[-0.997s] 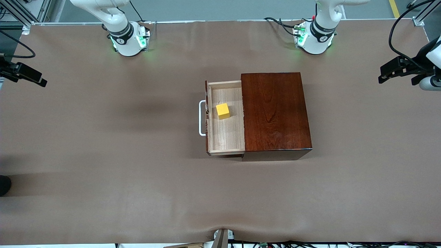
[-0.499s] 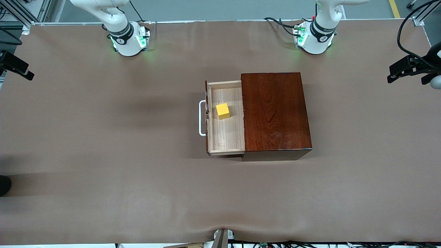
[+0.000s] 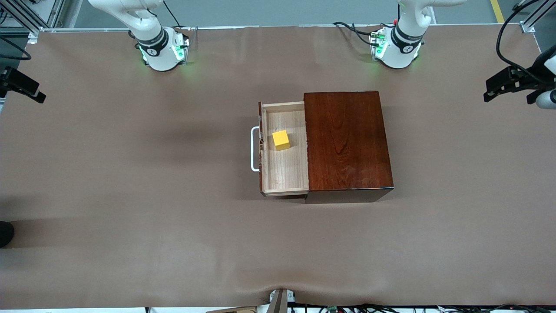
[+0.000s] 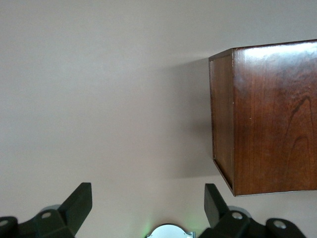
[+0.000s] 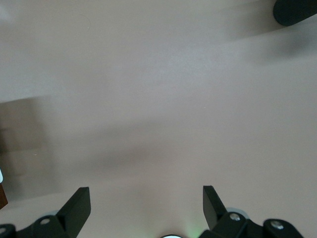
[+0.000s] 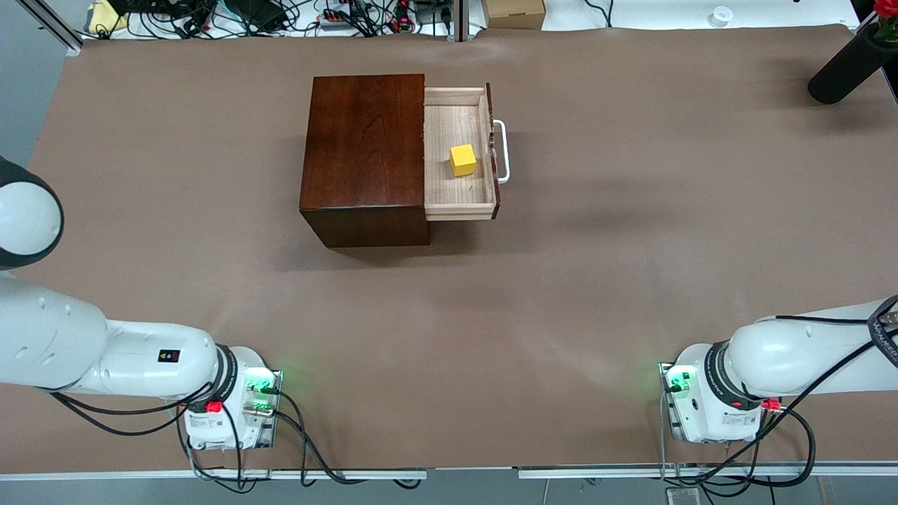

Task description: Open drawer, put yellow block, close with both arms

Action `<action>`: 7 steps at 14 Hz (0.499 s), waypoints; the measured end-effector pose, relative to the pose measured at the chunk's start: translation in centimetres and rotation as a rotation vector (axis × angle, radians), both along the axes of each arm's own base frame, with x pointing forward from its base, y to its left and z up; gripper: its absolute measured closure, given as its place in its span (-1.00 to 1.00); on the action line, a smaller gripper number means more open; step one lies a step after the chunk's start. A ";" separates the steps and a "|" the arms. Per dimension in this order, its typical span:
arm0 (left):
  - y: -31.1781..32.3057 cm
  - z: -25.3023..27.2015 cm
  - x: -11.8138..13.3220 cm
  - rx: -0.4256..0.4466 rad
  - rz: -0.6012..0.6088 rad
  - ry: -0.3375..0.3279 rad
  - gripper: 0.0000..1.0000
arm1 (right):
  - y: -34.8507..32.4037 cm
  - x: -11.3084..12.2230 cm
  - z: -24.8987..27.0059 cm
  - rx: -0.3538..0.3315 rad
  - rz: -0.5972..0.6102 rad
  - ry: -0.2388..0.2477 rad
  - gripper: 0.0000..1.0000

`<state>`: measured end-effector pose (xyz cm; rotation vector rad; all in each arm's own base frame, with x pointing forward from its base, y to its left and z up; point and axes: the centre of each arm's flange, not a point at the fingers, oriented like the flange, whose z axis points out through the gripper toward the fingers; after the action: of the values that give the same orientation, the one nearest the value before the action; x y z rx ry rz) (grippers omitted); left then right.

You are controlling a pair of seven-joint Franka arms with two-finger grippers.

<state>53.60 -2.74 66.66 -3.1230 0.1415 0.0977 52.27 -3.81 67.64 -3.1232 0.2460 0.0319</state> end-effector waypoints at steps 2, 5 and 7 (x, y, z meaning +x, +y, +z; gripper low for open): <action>0.1 0.3 -0.3 0.000 0.001 0.003 -1.00 | 0.2 0.0 0.0 -0.003 0.005 0.001 -1.00; 0.6 0.2 -0.3 0.000 0.012 0.005 -1.00 | 0.2 0.0 0.0 -0.013 0.007 0.004 -1.00; 0.7 0.1 -0.3 0.000 0.013 0.007 -1.00 | 0.2 0.0 0.0 -0.015 0.029 0.004 -1.00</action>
<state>53.27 -2.06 66.78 -3.1239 0.1217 0.1094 52.25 -3.65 67.62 -3.1423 0.2019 0.0364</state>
